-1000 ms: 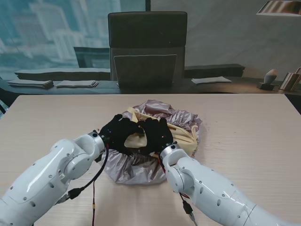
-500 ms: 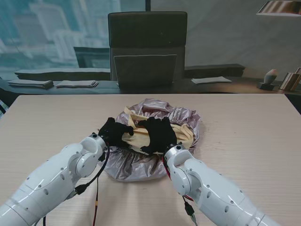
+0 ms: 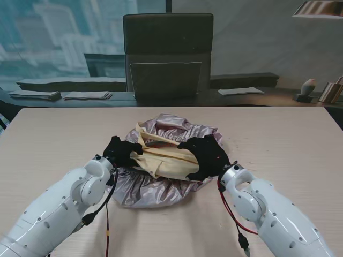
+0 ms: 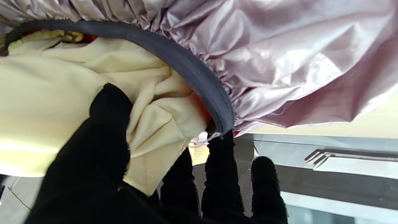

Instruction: Fit a rain cover over a backpack

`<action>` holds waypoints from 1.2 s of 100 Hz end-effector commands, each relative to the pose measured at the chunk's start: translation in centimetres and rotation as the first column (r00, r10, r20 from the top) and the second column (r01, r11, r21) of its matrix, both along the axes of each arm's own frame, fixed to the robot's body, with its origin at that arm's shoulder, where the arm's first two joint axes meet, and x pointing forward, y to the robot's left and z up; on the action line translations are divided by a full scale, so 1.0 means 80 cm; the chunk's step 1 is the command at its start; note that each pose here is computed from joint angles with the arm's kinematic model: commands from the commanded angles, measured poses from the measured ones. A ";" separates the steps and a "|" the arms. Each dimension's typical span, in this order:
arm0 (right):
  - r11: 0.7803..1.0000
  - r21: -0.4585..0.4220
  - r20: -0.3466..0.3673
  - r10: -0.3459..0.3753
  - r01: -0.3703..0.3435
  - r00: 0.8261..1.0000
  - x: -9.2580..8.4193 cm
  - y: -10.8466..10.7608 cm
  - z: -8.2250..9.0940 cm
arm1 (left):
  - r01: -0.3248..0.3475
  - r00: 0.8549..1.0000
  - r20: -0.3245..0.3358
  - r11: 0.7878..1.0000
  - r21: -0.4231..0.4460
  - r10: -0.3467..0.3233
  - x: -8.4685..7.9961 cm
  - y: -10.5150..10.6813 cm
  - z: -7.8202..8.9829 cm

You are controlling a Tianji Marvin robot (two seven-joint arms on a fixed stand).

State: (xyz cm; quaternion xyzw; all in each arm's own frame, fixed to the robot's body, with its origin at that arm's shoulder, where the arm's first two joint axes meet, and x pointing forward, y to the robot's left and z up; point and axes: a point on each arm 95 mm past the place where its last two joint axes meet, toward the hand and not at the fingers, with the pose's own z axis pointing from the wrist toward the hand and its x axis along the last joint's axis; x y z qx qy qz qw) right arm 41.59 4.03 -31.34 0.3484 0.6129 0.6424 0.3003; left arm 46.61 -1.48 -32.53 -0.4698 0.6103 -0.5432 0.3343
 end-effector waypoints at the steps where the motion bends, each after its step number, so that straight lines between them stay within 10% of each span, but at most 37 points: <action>1: 0.999 -0.049 -0.043 -0.021 0.019 0.999 -0.002 -0.022 -0.023 | -0.021 0.999 -0.027 0.999 -0.030 0.020 -0.001 -0.001 -0.004; 29: 0.996 -0.079 -0.059 -0.032 0.028 0.998 -0.001 -0.032 -0.047 | -0.093 0.994 -0.068 0.989 -0.116 0.086 -0.001 0.008 -0.012; 89: 1.000 0.005 0.147 0.021 -0.022 0.989 0.023 0.022 -0.035 | -0.108 0.992 -0.078 0.986 -0.131 0.098 -0.003 0.016 -0.011; 120: 0.998 0.057 0.203 0.017 -0.030 0.979 0.028 0.043 -0.007 | 0.005 0.991 -0.130 0.999 -0.046 -0.011 -0.035 0.003 0.045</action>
